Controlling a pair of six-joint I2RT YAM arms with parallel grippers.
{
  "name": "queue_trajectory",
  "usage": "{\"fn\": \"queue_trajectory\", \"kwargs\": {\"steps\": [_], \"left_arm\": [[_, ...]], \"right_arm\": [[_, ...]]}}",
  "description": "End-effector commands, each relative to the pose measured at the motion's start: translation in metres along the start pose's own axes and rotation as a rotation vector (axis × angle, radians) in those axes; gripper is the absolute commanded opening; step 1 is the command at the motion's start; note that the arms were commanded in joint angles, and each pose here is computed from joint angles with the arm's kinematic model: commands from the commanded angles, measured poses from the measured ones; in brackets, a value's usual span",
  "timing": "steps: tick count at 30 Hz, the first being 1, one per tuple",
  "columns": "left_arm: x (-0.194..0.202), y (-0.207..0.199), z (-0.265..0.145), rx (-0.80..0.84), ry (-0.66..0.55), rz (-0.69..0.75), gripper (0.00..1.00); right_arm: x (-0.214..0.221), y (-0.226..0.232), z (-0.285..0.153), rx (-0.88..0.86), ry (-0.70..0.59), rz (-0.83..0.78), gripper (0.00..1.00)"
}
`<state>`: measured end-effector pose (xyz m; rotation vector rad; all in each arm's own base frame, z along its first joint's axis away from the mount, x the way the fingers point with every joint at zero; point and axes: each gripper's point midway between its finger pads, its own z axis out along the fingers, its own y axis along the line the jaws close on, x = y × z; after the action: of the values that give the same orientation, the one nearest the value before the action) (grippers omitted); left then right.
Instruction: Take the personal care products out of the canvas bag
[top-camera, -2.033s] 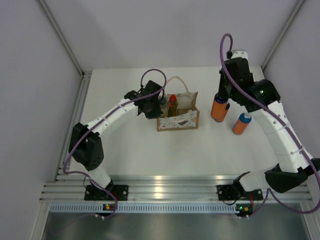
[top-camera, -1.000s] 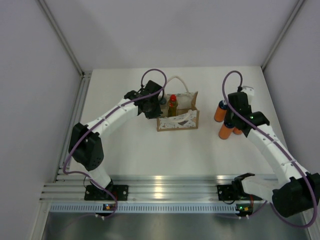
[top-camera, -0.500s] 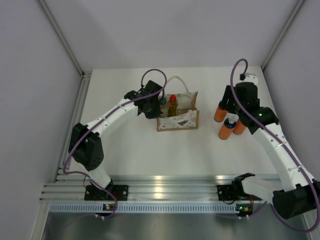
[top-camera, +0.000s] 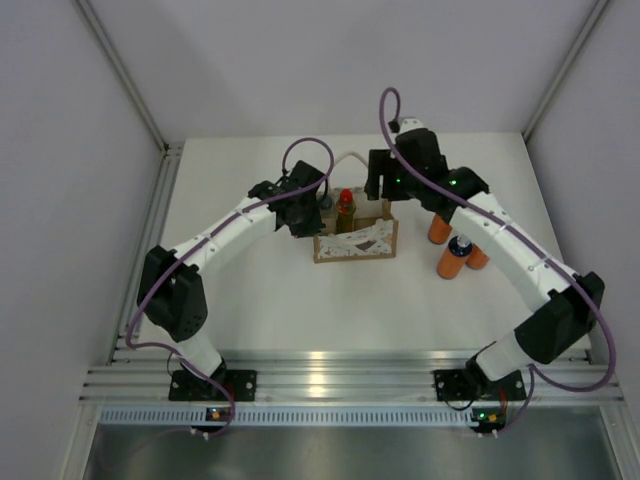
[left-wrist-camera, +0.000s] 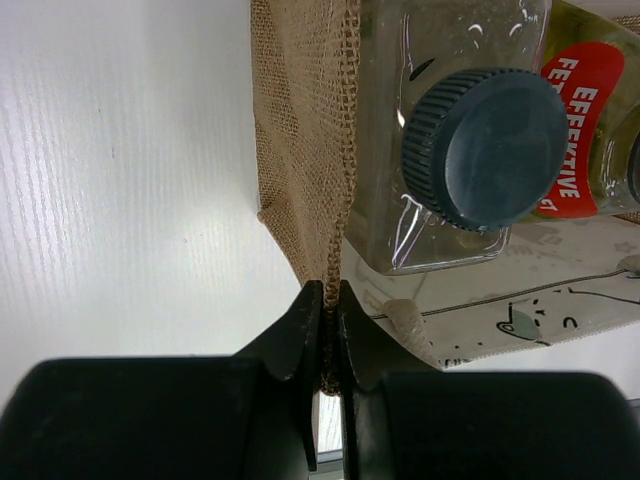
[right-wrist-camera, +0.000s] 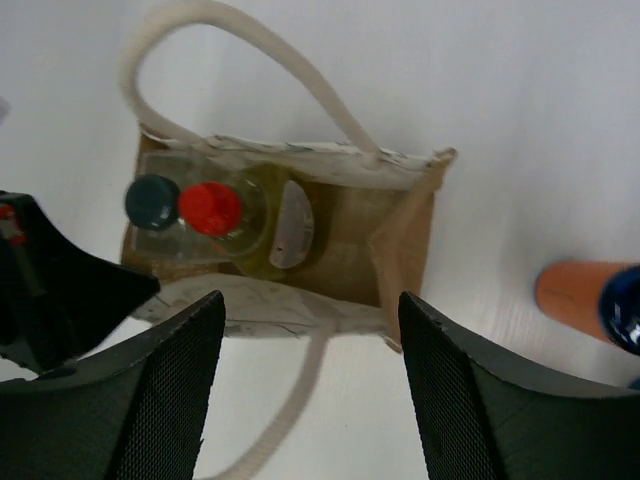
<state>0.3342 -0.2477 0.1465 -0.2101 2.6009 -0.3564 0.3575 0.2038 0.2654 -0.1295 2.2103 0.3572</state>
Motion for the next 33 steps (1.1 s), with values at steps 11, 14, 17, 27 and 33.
{"fn": "queue_trajectory", "kwargs": {"steps": [11, 14, 17, 27, 33], "left_arm": [[-0.002, -0.001, -0.012, 0.004, -0.004, 0.015, 0.07], [-0.003, -0.001, -0.013, 0.003, -0.007, 0.015, 0.07], [-0.002, -0.001, -0.012, 0.004, -0.002, 0.017, 0.07], [-0.003, -0.001, -0.013, 0.007, -0.004, 0.018, 0.07], [-0.002, -0.001, -0.014, 0.009, -0.004, 0.018, 0.07]], "right_arm": [[-0.015, 0.083, 0.051, -0.028, 0.024, -0.153, 0.59], [-0.014, 0.081, 0.060, -0.007, 0.032, -0.174, 0.55], [-0.009, 0.079, 0.068, 0.011, 0.049, -0.187, 0.53], [0.016, 0.077, 0.081, 0.025, 0.112, -0.196, 0.48], [0.024, 0.074, 0.087, 0.039, 0.131, -0.207, 0.43]]}}
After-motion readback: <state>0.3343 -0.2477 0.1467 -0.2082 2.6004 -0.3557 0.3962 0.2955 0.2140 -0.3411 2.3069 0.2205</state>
